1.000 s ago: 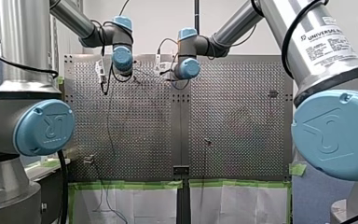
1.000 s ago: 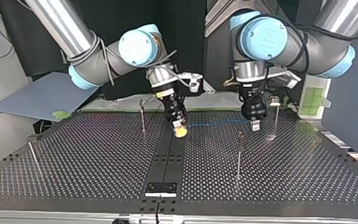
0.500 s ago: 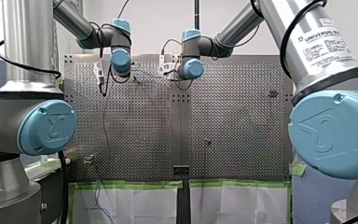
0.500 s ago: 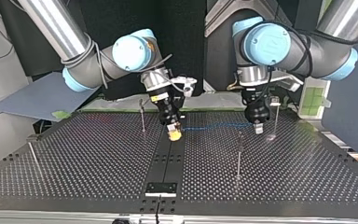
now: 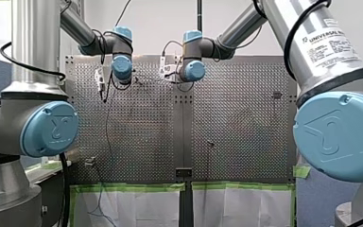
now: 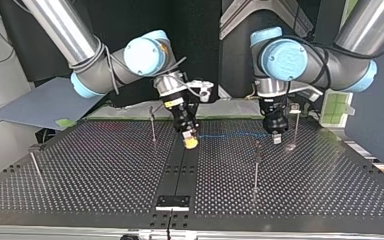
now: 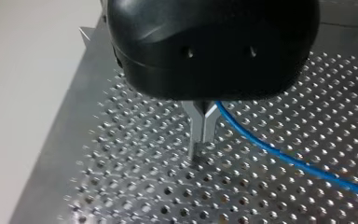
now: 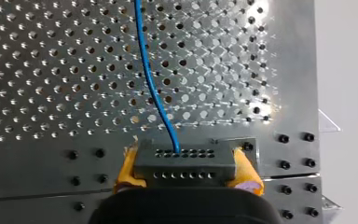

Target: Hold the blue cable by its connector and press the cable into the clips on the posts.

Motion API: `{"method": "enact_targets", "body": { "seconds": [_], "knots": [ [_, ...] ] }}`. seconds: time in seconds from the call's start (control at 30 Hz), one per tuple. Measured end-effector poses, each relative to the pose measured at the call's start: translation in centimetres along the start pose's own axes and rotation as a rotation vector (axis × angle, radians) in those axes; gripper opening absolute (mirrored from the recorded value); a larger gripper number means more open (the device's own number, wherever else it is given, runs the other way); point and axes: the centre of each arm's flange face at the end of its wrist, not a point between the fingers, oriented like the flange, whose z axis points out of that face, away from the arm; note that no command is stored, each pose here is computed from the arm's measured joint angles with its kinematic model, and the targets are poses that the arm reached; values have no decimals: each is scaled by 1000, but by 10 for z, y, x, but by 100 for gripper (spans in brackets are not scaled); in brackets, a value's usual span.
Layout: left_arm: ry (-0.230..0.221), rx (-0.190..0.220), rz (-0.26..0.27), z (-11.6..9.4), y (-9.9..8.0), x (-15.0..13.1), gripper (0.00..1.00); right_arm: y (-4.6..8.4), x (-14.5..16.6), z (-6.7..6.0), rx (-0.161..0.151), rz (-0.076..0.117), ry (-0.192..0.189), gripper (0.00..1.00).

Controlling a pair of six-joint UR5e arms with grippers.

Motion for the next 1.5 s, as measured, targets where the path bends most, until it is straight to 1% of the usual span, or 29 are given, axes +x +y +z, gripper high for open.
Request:
{"method": "enact_targets", "body": {
  "seconds": [0.13,0.3,0.47,0.6,0.73,0.97,1.13,1.3,1.5],
  "knots": [
    [6,-12,2,7,5,4,0,2,-8,2,-2,-4,-11,0],
    [3,-43,-4,19,19,6,0,6,-12,5,-5,-5,-13,0],
    [30,-70,6,37,37,17,0,8,-14,9,-5,-6,-13,0],
    [38,-68,12,43,43,20,0,10,-13,12,-6,-6,-9,0],
    [40,-51,18,44,42,20,0,10,-12,13,-5,-6,-4,0],
    [41,-18,43,39,29,14,0,10,-10,15,-2,-6,1,0],
    [37,-6,48,35,24,10,0,10,-11,16,0,-6,1,0],
    [28,5,41,36,21,3,0,10,-9,18,2,-5,6,0],
    [15,14,24,39,16,-7,0,9,-9,25,5,-4,12,0]
  ]
}}
